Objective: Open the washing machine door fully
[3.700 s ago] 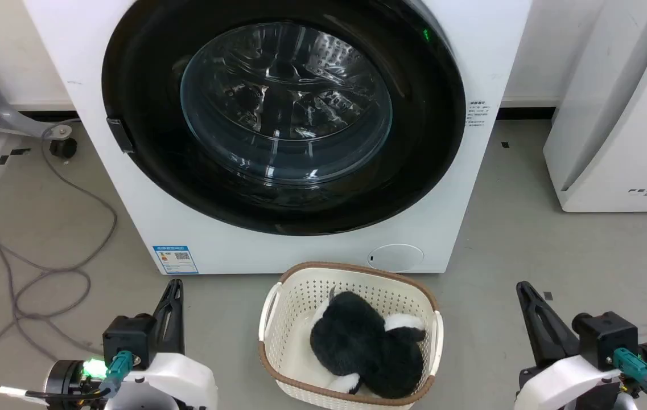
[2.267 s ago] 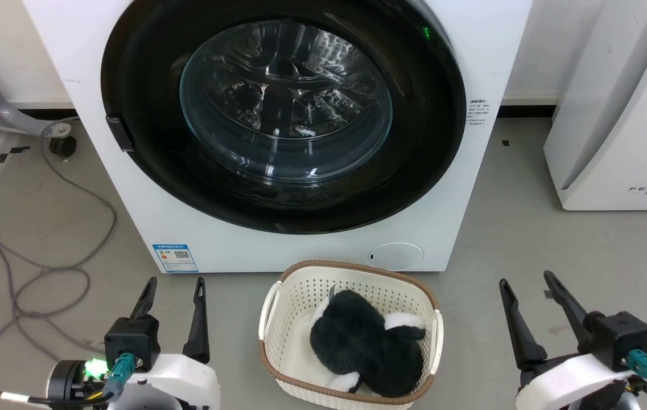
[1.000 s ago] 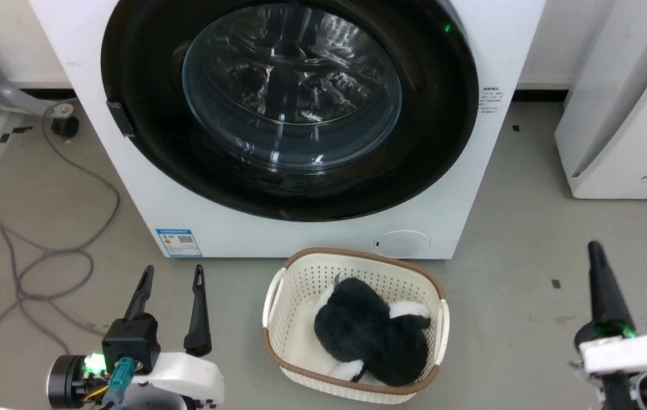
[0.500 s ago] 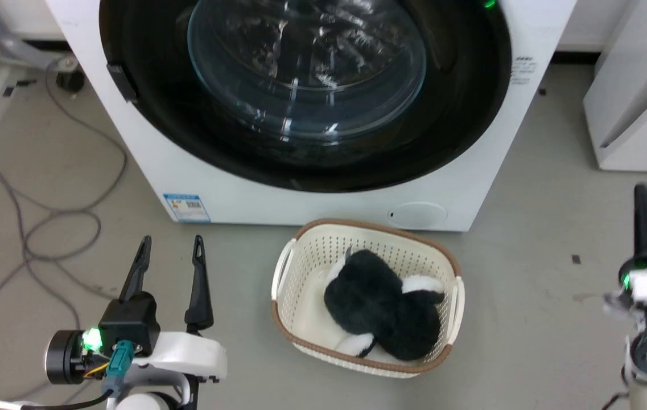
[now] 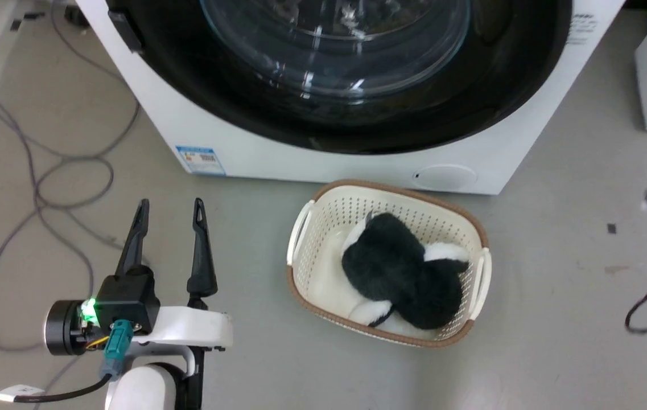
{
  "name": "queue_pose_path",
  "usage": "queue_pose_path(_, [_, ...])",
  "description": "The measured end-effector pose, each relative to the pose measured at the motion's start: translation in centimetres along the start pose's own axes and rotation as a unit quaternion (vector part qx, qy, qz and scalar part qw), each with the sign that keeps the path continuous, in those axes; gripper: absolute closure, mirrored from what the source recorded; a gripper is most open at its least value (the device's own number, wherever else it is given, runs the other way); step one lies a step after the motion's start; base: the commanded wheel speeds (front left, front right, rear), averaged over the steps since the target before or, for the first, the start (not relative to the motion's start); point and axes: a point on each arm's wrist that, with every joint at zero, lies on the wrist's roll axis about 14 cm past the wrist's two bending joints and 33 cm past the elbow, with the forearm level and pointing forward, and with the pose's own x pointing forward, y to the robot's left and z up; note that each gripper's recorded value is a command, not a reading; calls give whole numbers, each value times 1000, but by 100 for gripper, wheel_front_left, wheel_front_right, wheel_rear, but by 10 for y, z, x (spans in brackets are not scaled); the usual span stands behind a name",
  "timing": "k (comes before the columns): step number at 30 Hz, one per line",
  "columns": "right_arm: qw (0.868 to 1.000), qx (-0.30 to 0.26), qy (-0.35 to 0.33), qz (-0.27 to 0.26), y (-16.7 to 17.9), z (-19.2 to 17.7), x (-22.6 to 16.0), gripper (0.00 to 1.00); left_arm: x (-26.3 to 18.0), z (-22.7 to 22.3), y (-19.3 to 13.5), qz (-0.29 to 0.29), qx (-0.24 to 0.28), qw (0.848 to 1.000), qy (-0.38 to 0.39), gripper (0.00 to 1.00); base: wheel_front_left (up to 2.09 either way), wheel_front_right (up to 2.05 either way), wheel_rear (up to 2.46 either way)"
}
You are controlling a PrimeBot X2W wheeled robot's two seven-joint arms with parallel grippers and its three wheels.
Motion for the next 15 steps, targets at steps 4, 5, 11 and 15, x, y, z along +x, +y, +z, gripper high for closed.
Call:
queue_pose_path(4, [1000, 1, 16, 7, 4, -9, 24, 100, 5, -5, 3, 8, 1, 1000, 2, 0, 0, 0, 0])
queue_pose_path(5, [1000, 0, 20, 9, 5, -11, 29, 100, 7, -6, 4, 11, 1, 1000, 2, 0, 0, 0, 0])
queue_pose_path(11, [999, 16, 45, 24, 15, -25, 65, 100, 14, -12, 10, 23, 9, 1000, 4, 0, 0, 0, 0])
queue_pose_path(15, [997, 17, 65, 34, 21, -36, 85, 100, 18, -16, 15, 32, 12, 999, 5, 0, 0, 0, 0])
